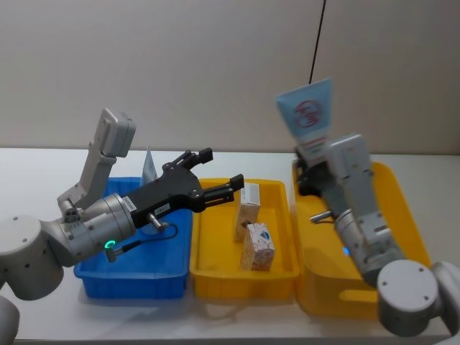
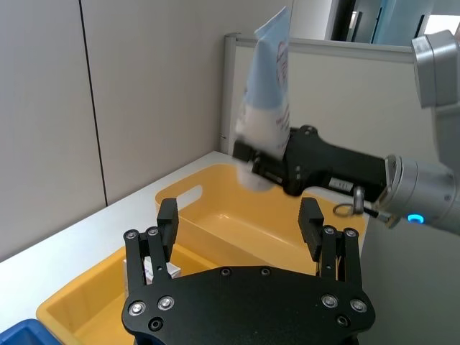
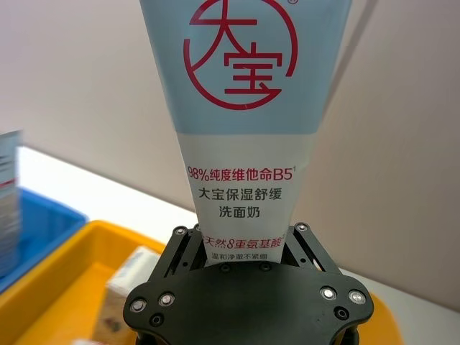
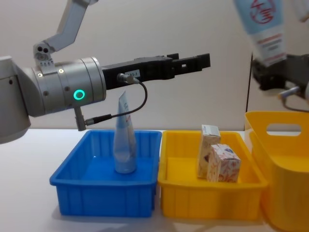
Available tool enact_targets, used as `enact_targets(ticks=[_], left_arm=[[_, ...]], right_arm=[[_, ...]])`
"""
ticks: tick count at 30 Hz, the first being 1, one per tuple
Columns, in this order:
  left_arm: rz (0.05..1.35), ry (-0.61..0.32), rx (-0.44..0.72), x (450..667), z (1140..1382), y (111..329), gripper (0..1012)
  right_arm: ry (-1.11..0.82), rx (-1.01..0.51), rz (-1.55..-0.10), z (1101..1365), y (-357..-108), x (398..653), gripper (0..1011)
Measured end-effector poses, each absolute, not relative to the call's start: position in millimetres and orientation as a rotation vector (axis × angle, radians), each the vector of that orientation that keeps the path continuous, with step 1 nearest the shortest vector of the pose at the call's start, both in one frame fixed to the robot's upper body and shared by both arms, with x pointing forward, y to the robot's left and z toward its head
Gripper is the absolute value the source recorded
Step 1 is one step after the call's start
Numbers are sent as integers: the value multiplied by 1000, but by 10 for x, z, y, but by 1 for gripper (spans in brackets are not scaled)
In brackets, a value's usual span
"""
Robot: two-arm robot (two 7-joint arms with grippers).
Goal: Bimanual collaborative sorting of washing and personal care products
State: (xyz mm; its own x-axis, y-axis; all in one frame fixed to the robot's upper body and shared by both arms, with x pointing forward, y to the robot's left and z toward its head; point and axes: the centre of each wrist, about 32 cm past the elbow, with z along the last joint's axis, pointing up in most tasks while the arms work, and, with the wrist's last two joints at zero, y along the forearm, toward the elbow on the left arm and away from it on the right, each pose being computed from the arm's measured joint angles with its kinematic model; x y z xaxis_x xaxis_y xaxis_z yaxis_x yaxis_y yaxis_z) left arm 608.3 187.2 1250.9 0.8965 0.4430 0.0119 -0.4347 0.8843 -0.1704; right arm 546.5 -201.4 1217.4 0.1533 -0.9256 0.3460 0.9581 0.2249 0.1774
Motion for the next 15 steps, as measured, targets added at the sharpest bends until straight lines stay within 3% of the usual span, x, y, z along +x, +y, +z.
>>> enact_targets(ticks=[15], left_arm=[[457,-51,-165,6083,12509,1873,1001]], right_arm=[[-242,-64,-1515,12342,-2262,5326,308]])
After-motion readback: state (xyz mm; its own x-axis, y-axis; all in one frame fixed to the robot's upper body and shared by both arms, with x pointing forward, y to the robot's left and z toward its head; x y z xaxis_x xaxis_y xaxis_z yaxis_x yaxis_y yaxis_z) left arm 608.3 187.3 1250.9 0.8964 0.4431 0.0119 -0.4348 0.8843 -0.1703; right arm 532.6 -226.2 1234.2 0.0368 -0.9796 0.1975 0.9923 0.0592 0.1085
